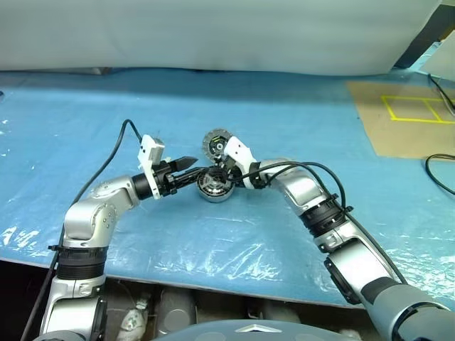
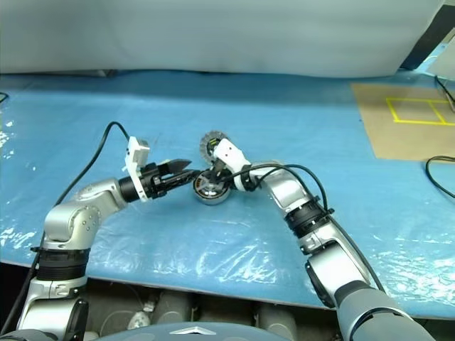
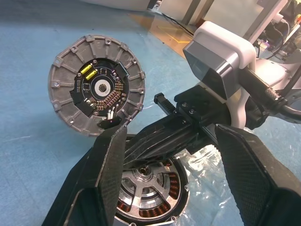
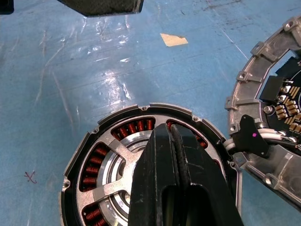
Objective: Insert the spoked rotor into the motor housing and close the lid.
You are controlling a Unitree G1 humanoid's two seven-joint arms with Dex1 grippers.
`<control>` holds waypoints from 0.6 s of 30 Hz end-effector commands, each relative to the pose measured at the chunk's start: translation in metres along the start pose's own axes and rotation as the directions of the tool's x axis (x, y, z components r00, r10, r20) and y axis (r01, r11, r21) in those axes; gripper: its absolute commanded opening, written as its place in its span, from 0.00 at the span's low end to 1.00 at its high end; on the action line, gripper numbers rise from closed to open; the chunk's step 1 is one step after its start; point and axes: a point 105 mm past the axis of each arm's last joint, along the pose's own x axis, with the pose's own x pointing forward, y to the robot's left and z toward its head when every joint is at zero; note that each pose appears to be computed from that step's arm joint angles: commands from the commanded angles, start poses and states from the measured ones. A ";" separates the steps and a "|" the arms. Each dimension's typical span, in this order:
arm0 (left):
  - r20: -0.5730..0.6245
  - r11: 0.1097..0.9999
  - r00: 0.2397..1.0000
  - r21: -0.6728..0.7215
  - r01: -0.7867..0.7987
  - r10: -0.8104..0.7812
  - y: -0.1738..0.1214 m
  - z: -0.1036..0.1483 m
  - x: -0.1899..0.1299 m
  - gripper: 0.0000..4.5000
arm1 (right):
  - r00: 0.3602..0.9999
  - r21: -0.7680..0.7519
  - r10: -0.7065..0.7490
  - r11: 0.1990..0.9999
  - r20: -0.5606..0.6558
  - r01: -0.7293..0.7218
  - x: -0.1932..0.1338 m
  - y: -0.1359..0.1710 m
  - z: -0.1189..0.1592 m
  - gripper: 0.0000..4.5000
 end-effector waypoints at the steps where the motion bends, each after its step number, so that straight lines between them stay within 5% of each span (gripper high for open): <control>1: 0.039 0.999 0.999 0.049 0.007 -0.009 -0.001 0.015 -0.001 0.70 | 0.999 0.084 0.024 0.996 -0.030 -0.021 -0.002 0.004 -0.016 0.00; 9: 0.044 0.998 0.999 0.057 0.019 -0.022 0.001 0.017 0.004 0.70 | 0.928 0.264 0.056 0.951 0.367 -0.162 -0.030 0.002 0.062 0.00; 18: 0.212 0.989 0.969 0.047 -0.142 0.129 0.034 0.054 0.003 0.70 | 0.955 0.218 0.028 0.971 0.296 -0.096 -0.072 0.001 0.045 0.00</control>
